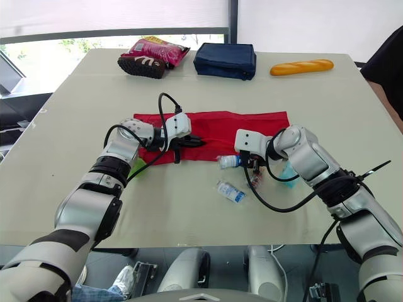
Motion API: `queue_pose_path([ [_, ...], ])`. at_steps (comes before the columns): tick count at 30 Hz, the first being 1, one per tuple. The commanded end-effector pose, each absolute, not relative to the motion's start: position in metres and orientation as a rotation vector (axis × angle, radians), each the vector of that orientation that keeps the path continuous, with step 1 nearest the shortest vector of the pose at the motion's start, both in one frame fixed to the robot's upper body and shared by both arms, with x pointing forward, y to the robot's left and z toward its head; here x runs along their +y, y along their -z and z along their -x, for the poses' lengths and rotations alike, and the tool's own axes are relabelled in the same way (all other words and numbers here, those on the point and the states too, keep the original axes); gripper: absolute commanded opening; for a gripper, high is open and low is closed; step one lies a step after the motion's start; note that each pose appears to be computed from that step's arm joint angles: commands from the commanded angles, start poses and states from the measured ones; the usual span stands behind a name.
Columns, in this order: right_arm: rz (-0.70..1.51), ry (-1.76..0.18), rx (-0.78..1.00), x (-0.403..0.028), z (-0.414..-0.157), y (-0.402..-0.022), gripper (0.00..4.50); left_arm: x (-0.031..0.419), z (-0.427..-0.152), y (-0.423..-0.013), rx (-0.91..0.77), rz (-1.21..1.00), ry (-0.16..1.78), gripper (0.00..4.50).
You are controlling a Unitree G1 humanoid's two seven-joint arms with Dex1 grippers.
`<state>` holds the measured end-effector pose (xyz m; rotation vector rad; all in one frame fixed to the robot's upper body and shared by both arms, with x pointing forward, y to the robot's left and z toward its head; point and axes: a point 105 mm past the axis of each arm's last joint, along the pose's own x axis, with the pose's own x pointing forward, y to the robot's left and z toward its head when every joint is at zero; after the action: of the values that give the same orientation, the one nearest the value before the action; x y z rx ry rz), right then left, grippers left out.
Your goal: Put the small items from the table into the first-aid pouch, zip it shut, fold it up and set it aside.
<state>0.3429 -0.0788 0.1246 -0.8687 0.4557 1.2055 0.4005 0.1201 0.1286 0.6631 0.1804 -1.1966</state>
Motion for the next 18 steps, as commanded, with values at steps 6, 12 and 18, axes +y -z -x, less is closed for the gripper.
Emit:
queue_pose_path([
  [6,0.622,-1.233,0.323,-0.059,-0.314,-0.166,0.09,0.115,-0.404,-0.139,0.126,-0.623,1.179,0.0],
  [12,0.487,-1.195,0.323,-0.058,-0.307,-0.17,0.09,0.111,-0.403,-0.138,0.129,-0.606,1.187,0.0],
  [18,0.525,-1.146,0.329,-0.072,-0.315,-0.161,0.09,0.112,-0.405,-0.14,0.131,-0.612,1.181,0.0],
])
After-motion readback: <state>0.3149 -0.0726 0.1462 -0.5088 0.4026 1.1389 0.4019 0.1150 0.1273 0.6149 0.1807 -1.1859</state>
